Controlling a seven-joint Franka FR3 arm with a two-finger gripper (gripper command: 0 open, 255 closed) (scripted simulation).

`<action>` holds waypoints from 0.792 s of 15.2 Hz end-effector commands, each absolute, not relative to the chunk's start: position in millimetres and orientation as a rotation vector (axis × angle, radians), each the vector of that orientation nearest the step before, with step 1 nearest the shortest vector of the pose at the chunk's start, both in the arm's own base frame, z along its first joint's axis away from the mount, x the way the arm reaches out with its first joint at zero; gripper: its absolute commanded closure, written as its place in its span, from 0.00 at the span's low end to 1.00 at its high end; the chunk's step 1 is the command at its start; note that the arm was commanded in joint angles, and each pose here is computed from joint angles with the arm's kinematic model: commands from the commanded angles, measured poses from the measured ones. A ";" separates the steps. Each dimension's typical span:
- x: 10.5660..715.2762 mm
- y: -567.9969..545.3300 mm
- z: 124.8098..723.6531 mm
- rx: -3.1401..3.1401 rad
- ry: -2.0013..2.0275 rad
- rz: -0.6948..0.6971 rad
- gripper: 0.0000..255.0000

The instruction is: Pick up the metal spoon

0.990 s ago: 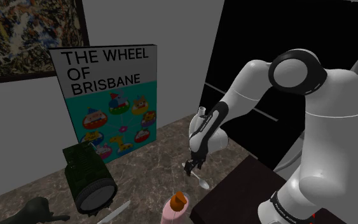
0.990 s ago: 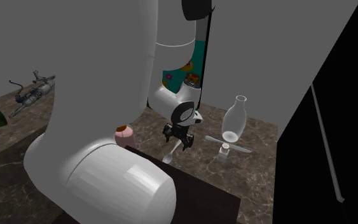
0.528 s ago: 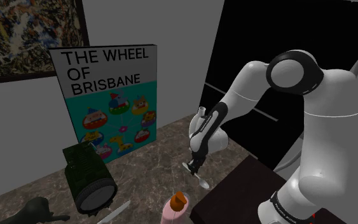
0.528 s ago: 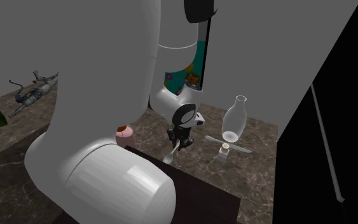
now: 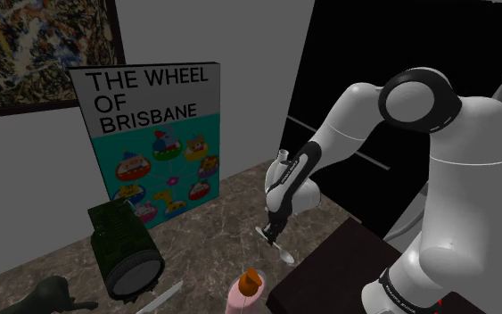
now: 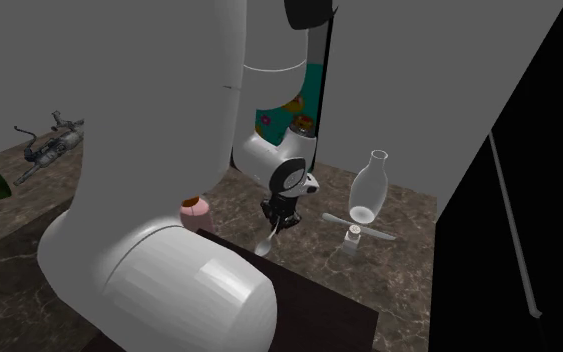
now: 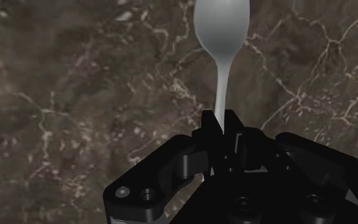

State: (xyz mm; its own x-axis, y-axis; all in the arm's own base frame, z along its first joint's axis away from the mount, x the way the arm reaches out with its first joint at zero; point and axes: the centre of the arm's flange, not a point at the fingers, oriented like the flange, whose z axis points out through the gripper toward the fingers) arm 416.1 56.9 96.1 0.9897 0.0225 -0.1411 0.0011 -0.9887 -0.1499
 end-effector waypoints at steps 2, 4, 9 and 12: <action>416.0 57.4 111.5 -2.983 -0.019 0.215 1.00; 416.0 57.4 122.1 -2.983 -0.019 0.215 1.00; 416.0 57.4 148.5 -2.983 -0.019 0.215 1.00; 416.0 57.4 164.4 -2.983 -0.019 0.215 1.00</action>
